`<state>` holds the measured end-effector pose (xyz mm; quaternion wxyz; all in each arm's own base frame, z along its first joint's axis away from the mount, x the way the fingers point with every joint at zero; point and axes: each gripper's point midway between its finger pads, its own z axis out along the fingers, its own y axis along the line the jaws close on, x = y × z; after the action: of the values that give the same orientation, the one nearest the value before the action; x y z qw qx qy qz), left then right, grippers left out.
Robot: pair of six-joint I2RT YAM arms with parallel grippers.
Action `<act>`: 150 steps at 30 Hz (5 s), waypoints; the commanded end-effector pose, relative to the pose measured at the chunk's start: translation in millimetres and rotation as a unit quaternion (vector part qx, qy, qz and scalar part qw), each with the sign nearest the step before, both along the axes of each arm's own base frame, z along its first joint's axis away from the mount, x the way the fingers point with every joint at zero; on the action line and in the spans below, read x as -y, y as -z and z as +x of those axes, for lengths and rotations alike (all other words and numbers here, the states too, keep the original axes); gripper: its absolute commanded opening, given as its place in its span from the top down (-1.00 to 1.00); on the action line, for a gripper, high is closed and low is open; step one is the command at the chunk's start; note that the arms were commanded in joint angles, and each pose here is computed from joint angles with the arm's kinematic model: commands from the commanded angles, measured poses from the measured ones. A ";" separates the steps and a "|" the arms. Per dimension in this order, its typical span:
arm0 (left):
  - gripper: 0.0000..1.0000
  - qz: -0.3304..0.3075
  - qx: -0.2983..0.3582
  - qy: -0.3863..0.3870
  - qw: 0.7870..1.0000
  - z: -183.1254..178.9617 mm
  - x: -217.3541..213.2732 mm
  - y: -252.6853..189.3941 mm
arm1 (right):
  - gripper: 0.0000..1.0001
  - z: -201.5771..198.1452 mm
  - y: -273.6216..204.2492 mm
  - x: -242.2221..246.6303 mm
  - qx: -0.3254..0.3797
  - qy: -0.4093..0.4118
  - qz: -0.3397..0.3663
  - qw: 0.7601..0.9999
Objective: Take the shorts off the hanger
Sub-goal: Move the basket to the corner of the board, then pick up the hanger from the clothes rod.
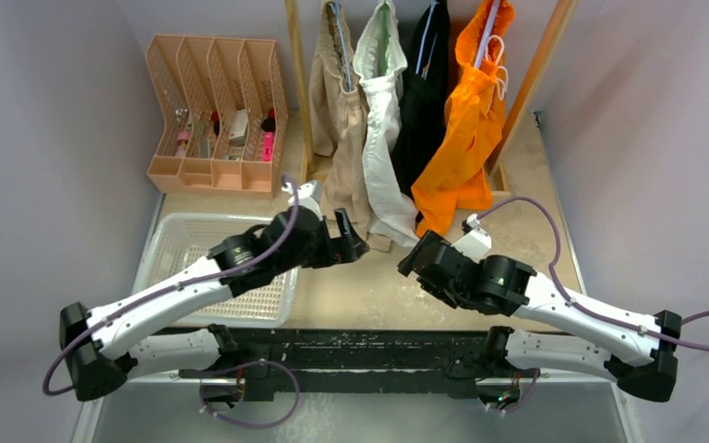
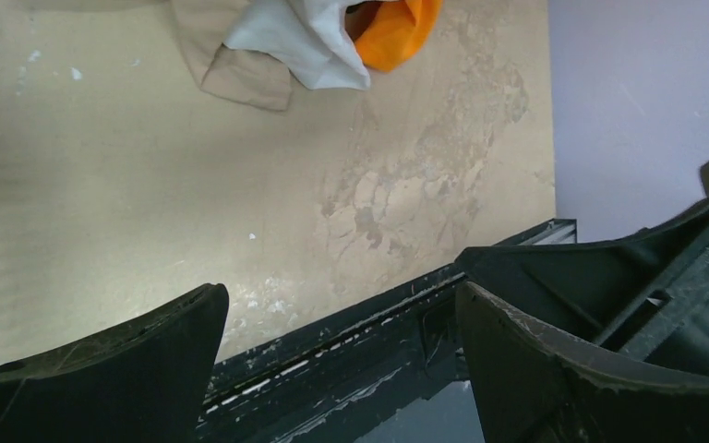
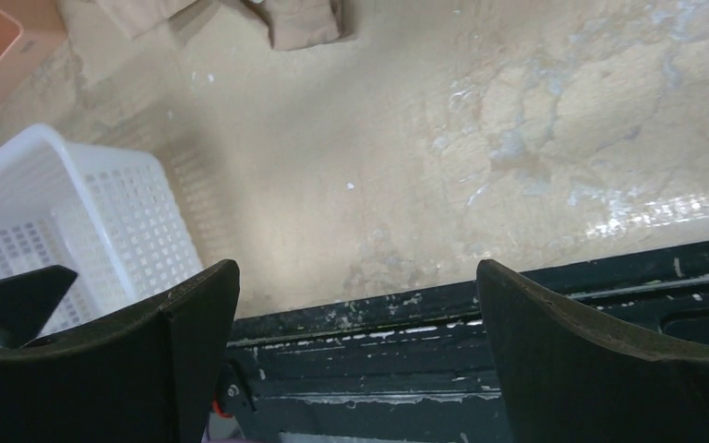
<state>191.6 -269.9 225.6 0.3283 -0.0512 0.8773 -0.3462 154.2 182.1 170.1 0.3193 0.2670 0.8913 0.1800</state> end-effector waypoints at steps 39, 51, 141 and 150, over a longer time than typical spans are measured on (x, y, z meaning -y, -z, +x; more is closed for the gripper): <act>-1.00 0.121 -0.006 -0.097 0.988 17.1 -64.1 57.1 | -0.99 72.1 -71.9 48.2 0.099 -0.078 -0.117 0.985; -1.00 0.051 0.050 -0.153 0.986 18.5 -85.5 -5.7 | -0.99 90.1 -182.8 62.0 0.304 -0.073 -0.111 0.943; -0.93 0.011 0.078 -0.223 0.972 10.7 -124.5 -37.3 | 1.00 275.4 -360.5 84.5 0.415 -0.091 0.015 0.905; -0.93 0.013 0.072 -0.224 0.972 10.3 -123.6 -33.3 | 1.00 245.7 -396.5 82.1 0.454 -0.106 0.054 0.883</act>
<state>198.0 -146.8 242.7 0.4493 -0.1987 0.8366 -0.2423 446.8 92.9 470.6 0.5647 0.1402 0.7514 0.3114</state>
